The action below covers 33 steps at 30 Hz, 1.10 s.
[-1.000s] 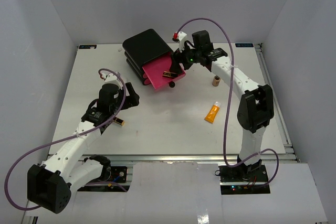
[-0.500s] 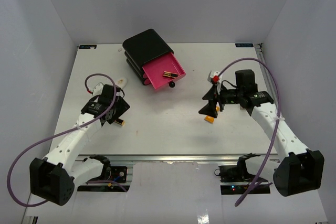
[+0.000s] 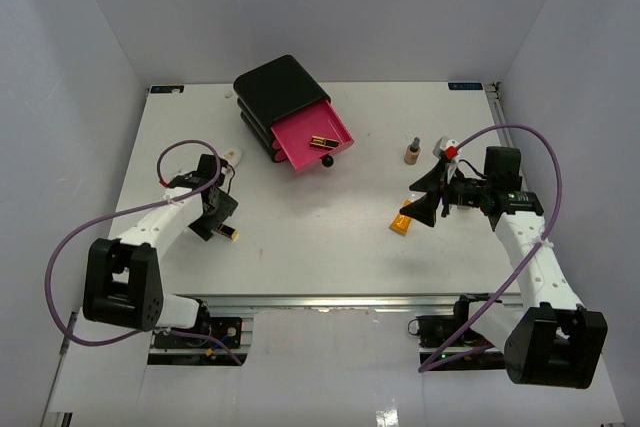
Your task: Organize the makeup
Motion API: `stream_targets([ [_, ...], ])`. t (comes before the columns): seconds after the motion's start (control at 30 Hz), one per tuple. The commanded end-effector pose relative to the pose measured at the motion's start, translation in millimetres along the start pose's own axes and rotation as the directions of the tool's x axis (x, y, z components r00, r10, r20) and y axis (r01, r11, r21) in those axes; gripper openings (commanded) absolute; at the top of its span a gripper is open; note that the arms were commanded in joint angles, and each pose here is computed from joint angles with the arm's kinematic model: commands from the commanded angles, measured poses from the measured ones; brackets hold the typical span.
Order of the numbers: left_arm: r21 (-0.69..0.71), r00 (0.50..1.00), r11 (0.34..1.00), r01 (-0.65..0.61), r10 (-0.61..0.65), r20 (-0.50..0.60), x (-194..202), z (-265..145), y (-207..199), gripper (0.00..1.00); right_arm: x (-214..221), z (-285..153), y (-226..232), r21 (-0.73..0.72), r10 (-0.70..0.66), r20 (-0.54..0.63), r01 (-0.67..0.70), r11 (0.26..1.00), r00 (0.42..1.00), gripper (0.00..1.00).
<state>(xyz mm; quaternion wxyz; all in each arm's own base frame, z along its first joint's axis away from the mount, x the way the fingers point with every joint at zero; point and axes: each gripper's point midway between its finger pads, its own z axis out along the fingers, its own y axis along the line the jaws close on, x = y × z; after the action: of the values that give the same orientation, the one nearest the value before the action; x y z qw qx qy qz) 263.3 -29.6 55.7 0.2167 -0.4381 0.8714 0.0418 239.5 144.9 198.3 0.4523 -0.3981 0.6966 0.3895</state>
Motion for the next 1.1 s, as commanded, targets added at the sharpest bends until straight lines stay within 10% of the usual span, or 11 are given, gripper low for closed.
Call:
stream_targets([
  [0.0, 0.013, 1.000, 1.000, 0.027, -0.027, -0.005, -2, 11, -12, 0.76, -13, -3, 2, -0.011, -0.064, 0.045, 0.065, 0.998, 0.997, 0.84],
  [0.77, 0.136, 1.000, 0.991, -0.014, 0.012, 0.015, -15, -2, -36, 0.10, -14, -9, -1, 0.002, -0.051, 0.060, 0.051, 0.999, 0.997, 0.84],
  [1.07, 0.685, 0.931, 0.631, -0.364, 0.274, 0.242, -22, -139, -155, 0.00, -12, -9, -4, 0.007, -0.043, 0.057, 0.043, 0.999, 0.997, 0.84],
])
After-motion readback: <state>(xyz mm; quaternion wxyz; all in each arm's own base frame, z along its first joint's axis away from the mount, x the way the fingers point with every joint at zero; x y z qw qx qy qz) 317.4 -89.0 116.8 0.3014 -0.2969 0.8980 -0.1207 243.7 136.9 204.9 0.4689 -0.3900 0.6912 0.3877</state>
